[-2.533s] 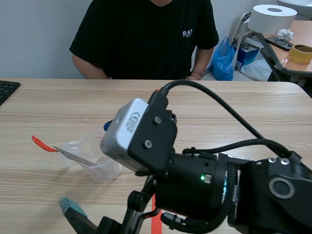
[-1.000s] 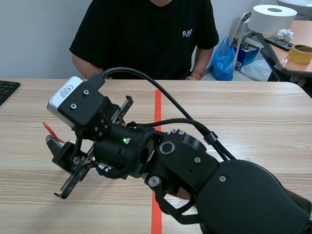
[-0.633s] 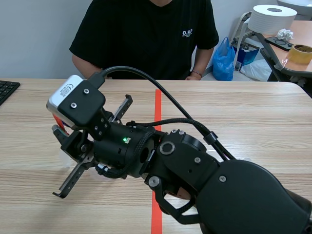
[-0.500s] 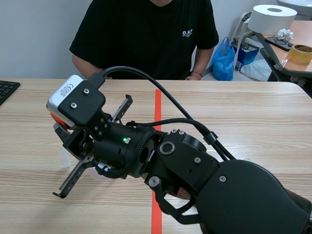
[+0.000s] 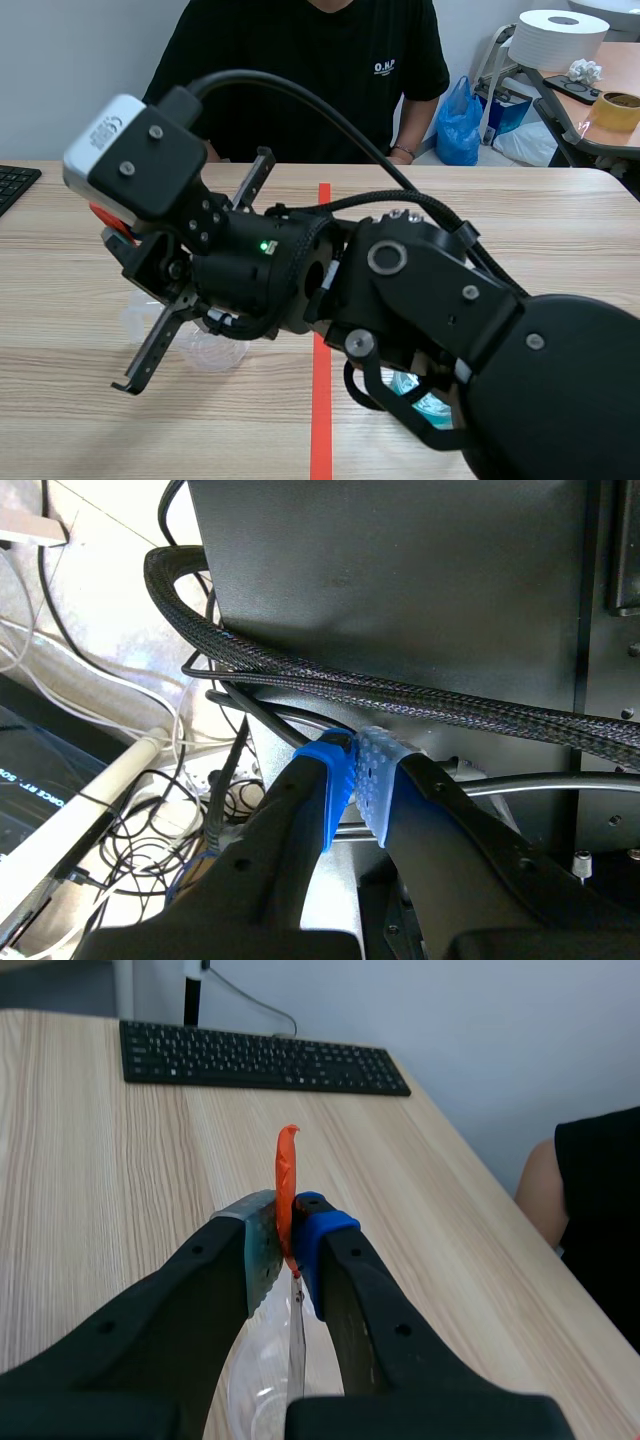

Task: Do the redox reaction experiment.
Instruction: 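Lift the metal plate out of the left beaker, then move the plate over the blue solution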

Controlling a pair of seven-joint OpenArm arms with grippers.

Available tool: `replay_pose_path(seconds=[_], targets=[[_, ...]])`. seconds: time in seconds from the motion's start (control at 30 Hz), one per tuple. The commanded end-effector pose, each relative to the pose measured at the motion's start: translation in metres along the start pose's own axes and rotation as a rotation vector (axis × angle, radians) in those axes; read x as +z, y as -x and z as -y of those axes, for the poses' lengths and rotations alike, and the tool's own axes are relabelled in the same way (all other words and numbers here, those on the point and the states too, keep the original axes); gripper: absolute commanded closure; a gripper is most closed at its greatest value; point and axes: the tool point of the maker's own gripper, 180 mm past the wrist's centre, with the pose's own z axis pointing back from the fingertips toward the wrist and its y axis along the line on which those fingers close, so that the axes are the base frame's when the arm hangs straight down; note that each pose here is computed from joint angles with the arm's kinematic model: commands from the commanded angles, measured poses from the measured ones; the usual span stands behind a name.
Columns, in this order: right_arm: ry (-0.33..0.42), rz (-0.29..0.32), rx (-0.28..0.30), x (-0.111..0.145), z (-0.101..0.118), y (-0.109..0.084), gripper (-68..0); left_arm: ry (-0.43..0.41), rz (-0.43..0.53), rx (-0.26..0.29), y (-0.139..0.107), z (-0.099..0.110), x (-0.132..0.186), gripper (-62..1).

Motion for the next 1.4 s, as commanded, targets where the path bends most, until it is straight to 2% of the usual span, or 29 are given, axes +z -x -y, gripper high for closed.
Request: replay_pose_path(seconds=[0.0, 0.37, 0.5, 0.57, 0.93, 1.23, 1.37], targets=[[0.017, 0.049, 0.013, 0.0, 0.011, -0.022, -0.6, -0.004, 0.018, 0.001, -0.006, -0.002, -0.001, -4.2], [0.038, 0.096, -0.017, 0.027, 0.038, -0.086, -0.6, -0.004, 0.018, 0.001, -0.006, -0.002, -0.001, -4.2], [0.079, 0.087, -0.035, 0.041, 0.054, -0.099, -0.6, -0.004, 0.018, 0.001, -0.006, -0.002, -0.001, -4.2], [0.069, 0.091, -0.031, 0.048, 0.057, -0.102, -0.6, -0.004, 0.017, 0.001, -0.006, -0.002, -0.001, -4.2], [0.053, 0.023, -0.025, 0.09, 0.08, -0.084, -0.6, -0.004, 0.018, 0.001, -0.006, -0.002, -0.001, -4.2], [0.102, -0.055, 0.005, 0.128, 0.104, -0.064, -0.6, -0.004, 0.017, 0.001, -0.006, -0.002, -0.001, -4.2], [0.11, -0.078, -0.005, 0.146, 0.109, -0.058, -0.6, -0.004, 0.018, 0.001, -0.006, -0.002, -0.001, -4.2]])
